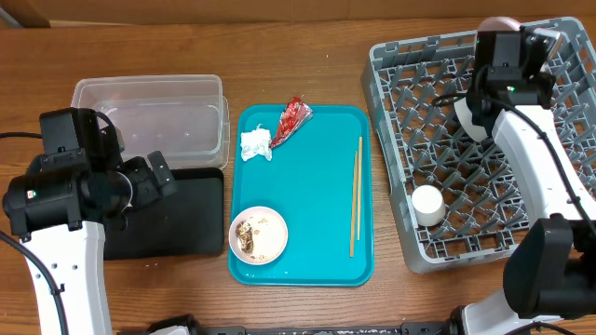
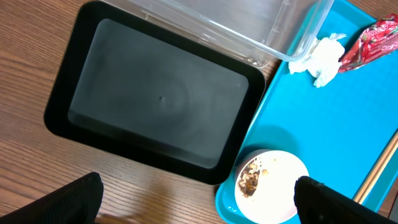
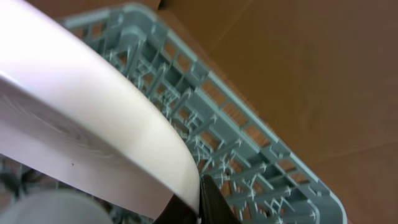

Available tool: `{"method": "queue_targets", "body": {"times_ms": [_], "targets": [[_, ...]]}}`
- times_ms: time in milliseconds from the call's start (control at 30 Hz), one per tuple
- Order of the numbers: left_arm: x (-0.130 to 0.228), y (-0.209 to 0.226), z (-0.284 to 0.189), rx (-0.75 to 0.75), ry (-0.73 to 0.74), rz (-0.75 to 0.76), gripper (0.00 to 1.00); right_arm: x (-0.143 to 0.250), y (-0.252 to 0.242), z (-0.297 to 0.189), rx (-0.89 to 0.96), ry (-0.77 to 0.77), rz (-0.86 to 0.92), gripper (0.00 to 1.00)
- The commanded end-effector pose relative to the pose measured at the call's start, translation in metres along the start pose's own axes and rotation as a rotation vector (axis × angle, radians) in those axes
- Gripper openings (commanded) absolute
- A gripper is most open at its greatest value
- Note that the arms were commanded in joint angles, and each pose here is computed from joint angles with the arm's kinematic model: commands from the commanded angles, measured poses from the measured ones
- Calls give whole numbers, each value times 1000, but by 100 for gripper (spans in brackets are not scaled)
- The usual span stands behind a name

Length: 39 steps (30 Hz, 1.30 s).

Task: Sort waste into correct bins and load items into the dishwasher
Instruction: 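Move the right gripper back toward the chopsticks on the teal tray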

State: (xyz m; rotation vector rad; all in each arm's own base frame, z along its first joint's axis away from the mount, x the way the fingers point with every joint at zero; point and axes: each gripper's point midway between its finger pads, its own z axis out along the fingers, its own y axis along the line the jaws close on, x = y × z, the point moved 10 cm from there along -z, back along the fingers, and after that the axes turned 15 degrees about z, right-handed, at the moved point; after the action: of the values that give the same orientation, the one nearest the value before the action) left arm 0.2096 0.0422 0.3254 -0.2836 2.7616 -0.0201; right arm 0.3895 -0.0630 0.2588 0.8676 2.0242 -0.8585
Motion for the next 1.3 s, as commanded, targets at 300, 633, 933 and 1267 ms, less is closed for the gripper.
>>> {"method": "queue_targets", "body": {"times_ms": [300, 633, 933, 1267], "targets": [[-2, 2, -3, -12, -12, -17, 100, 24, 1, -12, 3, 97, -3, 45], [-2, 2, -3, -12, -12, -17, 100, 32, 17, -63, -70, 31, -91, 59], [-2, 2, -3, -12, -12, -18, 100, 51, 37, -110, -241, 54, -158, 62], [-2, 2, -3, -12, -12, -17, 100, 98, 64, -176, -679, 344, -321, 35]]}}
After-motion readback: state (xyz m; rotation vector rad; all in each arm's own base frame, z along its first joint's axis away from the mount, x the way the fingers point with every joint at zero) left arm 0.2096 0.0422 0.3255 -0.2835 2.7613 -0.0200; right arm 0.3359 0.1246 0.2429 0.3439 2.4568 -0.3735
